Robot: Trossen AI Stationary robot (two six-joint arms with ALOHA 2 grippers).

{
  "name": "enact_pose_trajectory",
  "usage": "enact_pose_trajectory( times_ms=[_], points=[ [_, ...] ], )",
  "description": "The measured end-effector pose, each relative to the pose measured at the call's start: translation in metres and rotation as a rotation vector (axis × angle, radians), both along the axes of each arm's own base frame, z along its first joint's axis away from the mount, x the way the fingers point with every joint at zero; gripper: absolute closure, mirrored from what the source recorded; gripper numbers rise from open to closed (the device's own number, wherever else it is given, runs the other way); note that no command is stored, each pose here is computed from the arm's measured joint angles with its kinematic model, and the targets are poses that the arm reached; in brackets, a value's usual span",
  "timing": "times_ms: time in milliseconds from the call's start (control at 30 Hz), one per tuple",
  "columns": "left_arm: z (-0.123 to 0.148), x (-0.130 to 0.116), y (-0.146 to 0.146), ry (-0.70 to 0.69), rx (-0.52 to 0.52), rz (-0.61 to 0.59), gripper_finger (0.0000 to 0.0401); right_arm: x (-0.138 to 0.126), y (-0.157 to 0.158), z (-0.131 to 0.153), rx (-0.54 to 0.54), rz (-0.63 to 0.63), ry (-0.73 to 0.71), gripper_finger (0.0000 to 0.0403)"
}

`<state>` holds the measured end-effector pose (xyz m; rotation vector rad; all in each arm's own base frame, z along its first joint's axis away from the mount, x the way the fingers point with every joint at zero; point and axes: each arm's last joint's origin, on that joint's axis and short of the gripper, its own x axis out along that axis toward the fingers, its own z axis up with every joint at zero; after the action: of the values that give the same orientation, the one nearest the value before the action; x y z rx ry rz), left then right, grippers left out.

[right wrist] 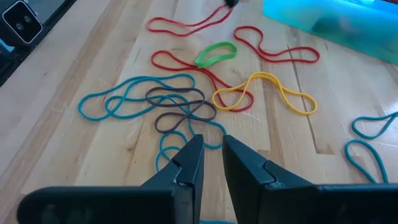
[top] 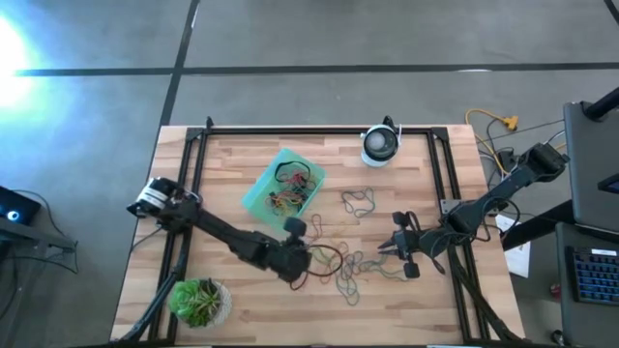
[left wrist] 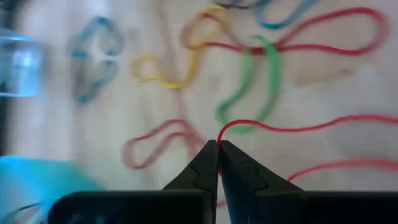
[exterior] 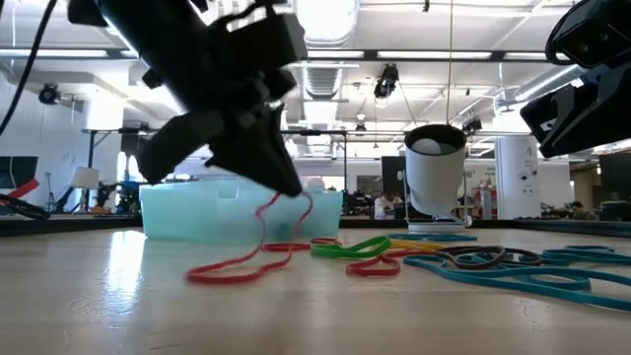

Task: Pick and place rubber bands into bin
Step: Put the red rubber band into the green bin

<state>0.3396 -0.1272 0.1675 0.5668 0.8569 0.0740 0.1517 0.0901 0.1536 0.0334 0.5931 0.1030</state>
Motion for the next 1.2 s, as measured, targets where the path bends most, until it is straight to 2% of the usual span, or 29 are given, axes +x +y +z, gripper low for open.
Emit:
enact_pose_trajectory(
  times_ms=[300, 533, 667, 900, 1067, 1200],
  points=[
    [0.024, -0.005, -0.008, -0.167, 0.31, 0.171, 0.0401, 0.0, 0.0, 0.0, -0.001, 0.0, 0.001, 0.0349],
    [0.05, -0.012, 0.002, -0.283, 0.452, 0.344, 0.0401, 0.0, 0.0, 0.0, 0.0, 0.0, 0.001, 0.0349],
    [0.07, -0.02, 0.01, -0.341, 0.49, 0.416, 0.0401, 0.0, 0.0, 0.0, 0.0, 0.0, 0.001, 0.0349],
    [0.104, -0.042, 0.034, -0.409, 0.49, 0.515, 0.0401, 0.0, 0.0, -0.001, 0.0, 0.0, 0.001, 0.0349],
    [0.104, -0.057, 0.056, -0.391, 0.501, 0.561, 0.0401, 0.0, 0.0, 0.0, 0.0, 0.0, 0.0, 0.0349],
    [0.089, -0.064, 0.075, -0.361, 0.406, 0.553, 0.0401, 0.0, 0.0, -0.001, 0.0, 0.0, 0.001, 0.0349]
  ],
)
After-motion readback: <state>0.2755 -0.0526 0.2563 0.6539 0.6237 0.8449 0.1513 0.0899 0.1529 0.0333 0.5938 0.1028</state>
